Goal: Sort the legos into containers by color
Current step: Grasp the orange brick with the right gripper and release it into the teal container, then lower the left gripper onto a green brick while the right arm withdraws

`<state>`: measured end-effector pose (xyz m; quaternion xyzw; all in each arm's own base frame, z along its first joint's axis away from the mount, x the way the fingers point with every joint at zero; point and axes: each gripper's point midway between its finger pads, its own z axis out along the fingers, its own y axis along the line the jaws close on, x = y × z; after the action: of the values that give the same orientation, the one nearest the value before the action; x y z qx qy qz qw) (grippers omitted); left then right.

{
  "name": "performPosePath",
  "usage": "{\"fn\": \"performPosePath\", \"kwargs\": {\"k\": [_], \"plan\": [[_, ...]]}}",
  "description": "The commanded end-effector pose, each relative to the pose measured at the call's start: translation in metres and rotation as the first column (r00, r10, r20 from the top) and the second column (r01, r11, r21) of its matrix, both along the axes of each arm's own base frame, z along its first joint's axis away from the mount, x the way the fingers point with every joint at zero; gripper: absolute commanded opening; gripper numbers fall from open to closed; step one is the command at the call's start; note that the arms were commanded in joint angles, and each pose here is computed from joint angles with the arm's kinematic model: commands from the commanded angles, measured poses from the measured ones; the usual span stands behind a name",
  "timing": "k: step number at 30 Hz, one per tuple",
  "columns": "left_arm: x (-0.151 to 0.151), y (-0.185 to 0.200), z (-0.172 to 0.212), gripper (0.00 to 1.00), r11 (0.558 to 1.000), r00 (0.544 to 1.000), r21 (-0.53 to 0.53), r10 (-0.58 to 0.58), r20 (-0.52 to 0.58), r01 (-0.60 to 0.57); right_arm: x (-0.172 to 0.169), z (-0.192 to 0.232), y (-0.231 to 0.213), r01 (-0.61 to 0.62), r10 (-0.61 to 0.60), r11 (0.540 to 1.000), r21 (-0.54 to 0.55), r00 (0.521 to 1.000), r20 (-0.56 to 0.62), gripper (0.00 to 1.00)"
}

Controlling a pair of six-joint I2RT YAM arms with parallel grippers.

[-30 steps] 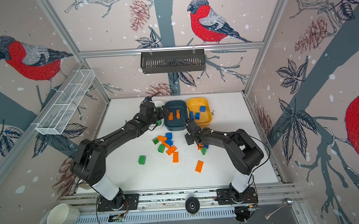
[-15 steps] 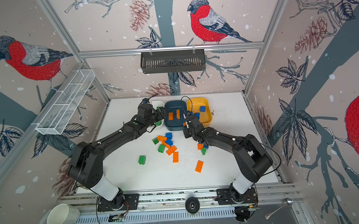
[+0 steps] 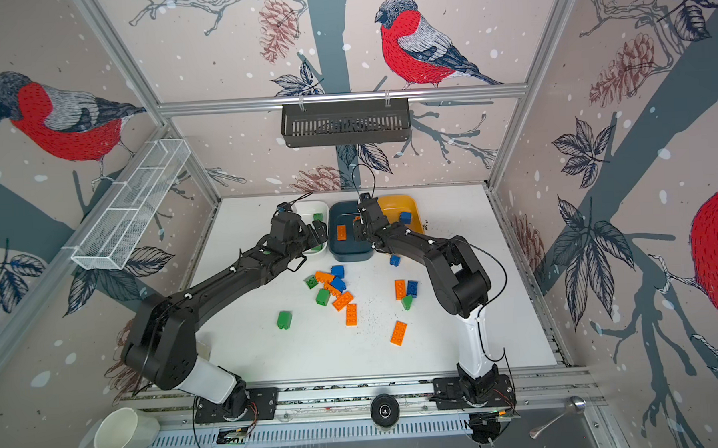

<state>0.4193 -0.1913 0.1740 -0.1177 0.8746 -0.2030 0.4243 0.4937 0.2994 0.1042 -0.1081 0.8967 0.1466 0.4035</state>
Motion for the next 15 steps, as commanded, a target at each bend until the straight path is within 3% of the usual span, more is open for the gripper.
{"fn": "performPosePath", "kwargs": {"k": [1, 6, 10, 15], "plan": [[-0.009, 0.011, -0.009, 0.97, 0.999, 0.999, 0.045, 0.022, -0.035, -0.020, 0.015, -0.001, -0.005, 0.070, -0.071, 0.997, -0.037, 0.997, -0.024, 0.40], [-0.018, 0.017, -0.017, 0.97, 0.998, 0.998, 0.059, 0.027, -0.062, -0.024, 0.013, 0.022, 0.008, 0.030, -0.030, 1.000, -0.007, 1.000, -0.004, 0.60], [-0.026, 0.023, -0.034, 0.97, 0.996, 0.994, 0.083, 0.039, -0.104, -0.030, -0.006, 0.034, 0.012, -0.023, 0.023, 1.000, 0.012, 1.000, -0.008, 0.65], [-0.026, 0.022, -0.037, 0.97, 0.996, 0.992, 0.079, 0.039, -0.120, -0.030, -0.053, 0.045, 0.015, -0.154, 0.153, 0.987, 0.052, 0.988, 0.015, 0.68]]}}
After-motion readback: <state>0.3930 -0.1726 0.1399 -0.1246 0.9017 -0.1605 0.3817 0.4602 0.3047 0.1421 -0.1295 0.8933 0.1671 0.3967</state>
